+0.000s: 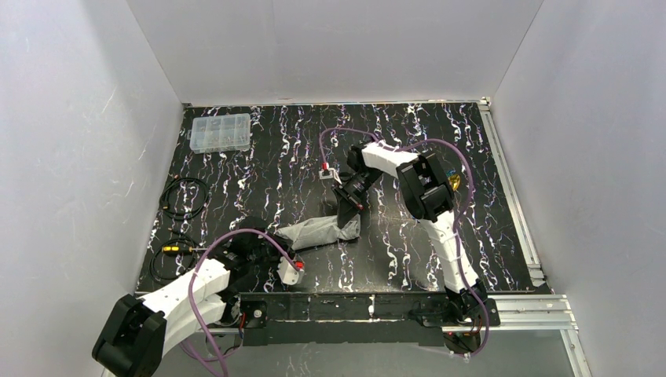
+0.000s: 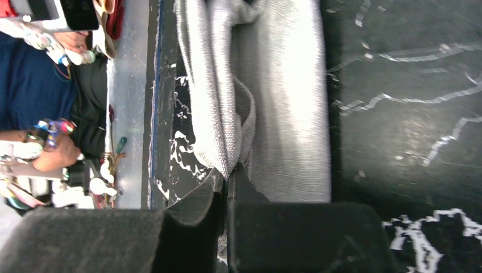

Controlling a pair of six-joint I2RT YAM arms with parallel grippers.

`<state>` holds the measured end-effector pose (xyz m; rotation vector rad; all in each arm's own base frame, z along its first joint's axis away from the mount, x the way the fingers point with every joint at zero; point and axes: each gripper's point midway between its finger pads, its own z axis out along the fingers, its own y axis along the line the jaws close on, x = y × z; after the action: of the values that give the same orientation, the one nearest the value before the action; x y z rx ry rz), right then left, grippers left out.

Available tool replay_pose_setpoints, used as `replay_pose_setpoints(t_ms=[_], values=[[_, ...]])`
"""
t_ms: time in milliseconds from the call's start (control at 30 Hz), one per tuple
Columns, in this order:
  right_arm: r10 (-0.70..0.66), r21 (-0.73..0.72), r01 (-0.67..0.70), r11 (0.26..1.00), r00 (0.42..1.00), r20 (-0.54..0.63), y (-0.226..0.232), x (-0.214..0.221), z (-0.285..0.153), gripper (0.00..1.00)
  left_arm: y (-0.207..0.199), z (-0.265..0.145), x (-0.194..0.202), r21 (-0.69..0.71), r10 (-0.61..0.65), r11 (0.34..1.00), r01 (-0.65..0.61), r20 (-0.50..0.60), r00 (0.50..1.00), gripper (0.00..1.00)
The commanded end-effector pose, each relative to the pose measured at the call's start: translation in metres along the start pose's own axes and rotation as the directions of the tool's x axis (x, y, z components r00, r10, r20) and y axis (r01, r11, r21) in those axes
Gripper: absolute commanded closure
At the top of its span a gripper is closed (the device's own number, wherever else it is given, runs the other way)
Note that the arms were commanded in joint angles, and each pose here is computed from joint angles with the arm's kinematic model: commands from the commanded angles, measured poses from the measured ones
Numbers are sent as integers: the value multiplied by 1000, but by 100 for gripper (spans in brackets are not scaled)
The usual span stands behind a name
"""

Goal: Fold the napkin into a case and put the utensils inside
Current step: Fold the 2/3-rectangle-folded napkin at the center of the board.

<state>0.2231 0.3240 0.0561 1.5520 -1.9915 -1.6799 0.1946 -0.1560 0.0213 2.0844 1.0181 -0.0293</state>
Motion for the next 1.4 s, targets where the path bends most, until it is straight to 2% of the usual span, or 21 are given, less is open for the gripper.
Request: replay_pose_setpoints(t_ms=[0,33,133,167,233,300,467,767,933,1100,1367], values=[[161,-34,-160,987,986,37,-21,8,1,94,-47,2,-5,142,-69,988,64,25,997,100],[188,-2,-188,982,982,27,-30,13,1,90,-47,2,-5,139,-66,988,62,24,998,100],[272,52,-272,961,962,17,-44,24,0,91,-45,2,-1,126,-58,990,56,7,998,100],[285,57,-285,957,958,16,-46,26,0,91,-42,2,0,116,-62,991,62,0,998,96],[300,68,-300,952,954,6,-50,29,0,93,-33,0,1,81,-94,992,95,-13,996,77],[313,85,-312,946,950,-4,-53,34,0,94,-22,-5,-1,48,-135,990,136,-14,991,65],[314,132,-310,942,949,-10,-55,38,-2,95,-9,-20,-17,11,-188,982,188,29,982,57],[321,168,-316,934,947,-2,-57,39,0,96,7,-39,-33,1,-306,952,307,63,950,56],[329,162,-322,933,944,-14,-56,41,5,96,33,-41,-53,6,-372,927,376,155,915,57],[330,160,-325,932,944,-11,-56,41,5,97,53,-20,-56,61,-405,914,402,199,892,67],[326,155,-324,933,945,11,-52,37,5,97,56,13,-41,142,-358,931,337,167,919,82]])
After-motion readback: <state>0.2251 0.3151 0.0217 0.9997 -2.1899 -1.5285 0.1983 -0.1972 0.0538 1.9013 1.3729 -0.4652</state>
